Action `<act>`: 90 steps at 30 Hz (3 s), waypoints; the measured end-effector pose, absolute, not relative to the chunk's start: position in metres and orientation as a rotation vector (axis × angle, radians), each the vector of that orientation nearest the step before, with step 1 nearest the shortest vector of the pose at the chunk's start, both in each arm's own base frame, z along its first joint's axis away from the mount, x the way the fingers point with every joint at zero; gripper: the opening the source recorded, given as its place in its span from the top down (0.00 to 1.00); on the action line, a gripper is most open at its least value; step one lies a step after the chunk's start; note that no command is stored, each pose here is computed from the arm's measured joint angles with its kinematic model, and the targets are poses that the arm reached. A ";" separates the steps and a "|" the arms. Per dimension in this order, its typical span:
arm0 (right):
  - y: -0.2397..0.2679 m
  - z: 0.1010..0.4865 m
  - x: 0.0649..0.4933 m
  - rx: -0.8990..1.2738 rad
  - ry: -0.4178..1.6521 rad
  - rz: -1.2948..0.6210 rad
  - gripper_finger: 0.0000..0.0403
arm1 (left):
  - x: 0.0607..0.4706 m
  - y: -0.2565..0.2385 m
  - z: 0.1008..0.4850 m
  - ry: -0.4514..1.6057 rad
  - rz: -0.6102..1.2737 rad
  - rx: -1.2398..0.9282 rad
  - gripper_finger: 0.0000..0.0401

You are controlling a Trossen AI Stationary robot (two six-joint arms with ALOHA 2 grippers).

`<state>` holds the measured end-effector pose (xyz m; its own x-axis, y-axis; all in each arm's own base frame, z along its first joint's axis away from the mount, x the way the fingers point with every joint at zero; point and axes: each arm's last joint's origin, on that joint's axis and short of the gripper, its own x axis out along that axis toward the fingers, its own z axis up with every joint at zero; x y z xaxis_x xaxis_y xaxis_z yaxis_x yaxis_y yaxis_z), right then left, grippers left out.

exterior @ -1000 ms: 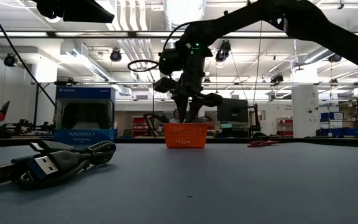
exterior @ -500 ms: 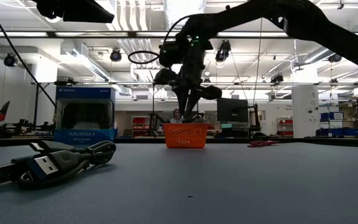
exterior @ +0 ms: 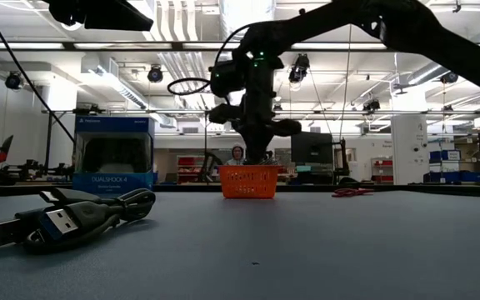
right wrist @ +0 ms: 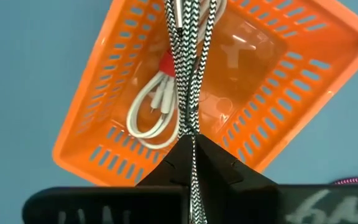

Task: Pick and place USB-C Cables
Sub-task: Put the black white charger cable into the orange bin, then put the black charger cable into the orange bin

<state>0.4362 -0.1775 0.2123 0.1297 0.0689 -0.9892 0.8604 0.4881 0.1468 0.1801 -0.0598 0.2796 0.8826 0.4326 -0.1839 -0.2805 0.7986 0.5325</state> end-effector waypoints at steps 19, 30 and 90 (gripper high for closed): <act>-0.176 0.189 0.447 0.880 1.330 -0.707 0.98 | 0.180 -0.060 0.280 0.307 0.389 0.519 0.45; -0.177 0.190 0.447 0.854 1.331 -0.713 0.98 | 0.180 -0.060 0.280 0.307 0.389 0.519 0.45; 0.058 0.218 0.318 0.058 0.606 -0.336 0.98 | 0.206 -0.076 0.232 0.408 0.403 -0.239 0.45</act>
<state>0.3175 0.0582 0.2178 0.7696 -0.2930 -0.5673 0.3265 0.9441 -0.0446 0.2056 -0.0760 0.2322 0.8410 0.3301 -0.4287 -0.4244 0.8940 -0.1441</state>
